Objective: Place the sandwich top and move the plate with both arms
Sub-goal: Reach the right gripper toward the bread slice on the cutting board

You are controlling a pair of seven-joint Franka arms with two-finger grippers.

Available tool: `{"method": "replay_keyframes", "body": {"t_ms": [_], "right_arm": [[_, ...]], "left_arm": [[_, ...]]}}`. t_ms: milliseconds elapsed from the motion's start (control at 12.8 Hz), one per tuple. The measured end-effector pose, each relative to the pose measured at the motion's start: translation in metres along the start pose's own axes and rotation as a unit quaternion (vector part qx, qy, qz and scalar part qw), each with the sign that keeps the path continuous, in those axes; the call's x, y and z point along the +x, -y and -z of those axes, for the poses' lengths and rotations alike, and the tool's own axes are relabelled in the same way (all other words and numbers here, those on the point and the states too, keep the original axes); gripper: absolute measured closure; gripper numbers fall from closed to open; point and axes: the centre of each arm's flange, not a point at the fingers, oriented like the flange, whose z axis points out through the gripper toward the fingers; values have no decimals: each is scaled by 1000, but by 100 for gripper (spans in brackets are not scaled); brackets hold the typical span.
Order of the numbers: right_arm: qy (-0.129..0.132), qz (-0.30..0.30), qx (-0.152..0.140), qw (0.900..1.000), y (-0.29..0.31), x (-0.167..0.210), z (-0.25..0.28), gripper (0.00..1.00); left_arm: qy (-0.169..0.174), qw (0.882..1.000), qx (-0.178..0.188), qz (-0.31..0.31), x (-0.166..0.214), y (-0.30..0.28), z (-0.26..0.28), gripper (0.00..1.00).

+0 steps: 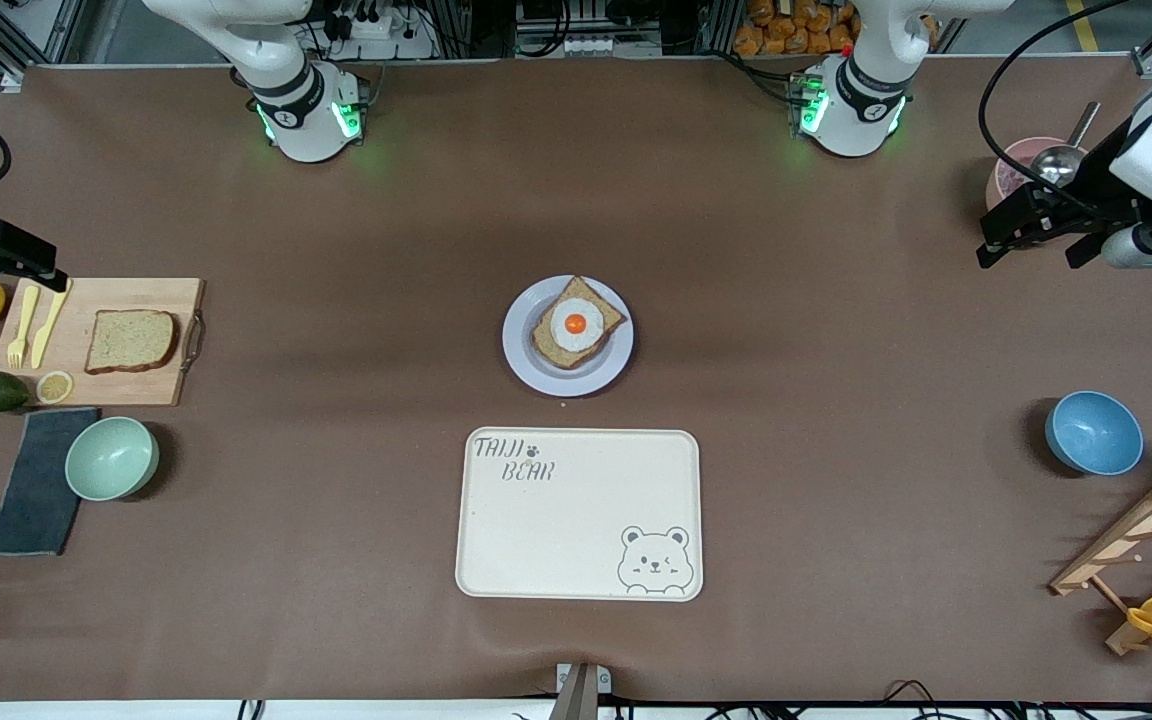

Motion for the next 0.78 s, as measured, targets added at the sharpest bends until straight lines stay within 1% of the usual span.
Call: {"method": "replay_keyframes", "body": {"t_ms": [234, 467, 623, 779], "right_arm": [[-10, 1, -2, 1000, 1, -3, 4, 0], [-16, 1, -3, 1000, 1, -2, 5, 0], [-12, 1, -2, 1000, 1, -1, 1, 0], [5, 1, 1, 1000, 0, 5, -16, 0]], "left_arm": [[-2, 1000, 1, -20, 2, 1, 3, 0], [3, 1000, 6, -28, 2, -1, 0, 0], [12, 1000, 11, -24, 4, 3, -6, 0], [15, 1000, 12, -20, 7, 8, -9, 0]]}}
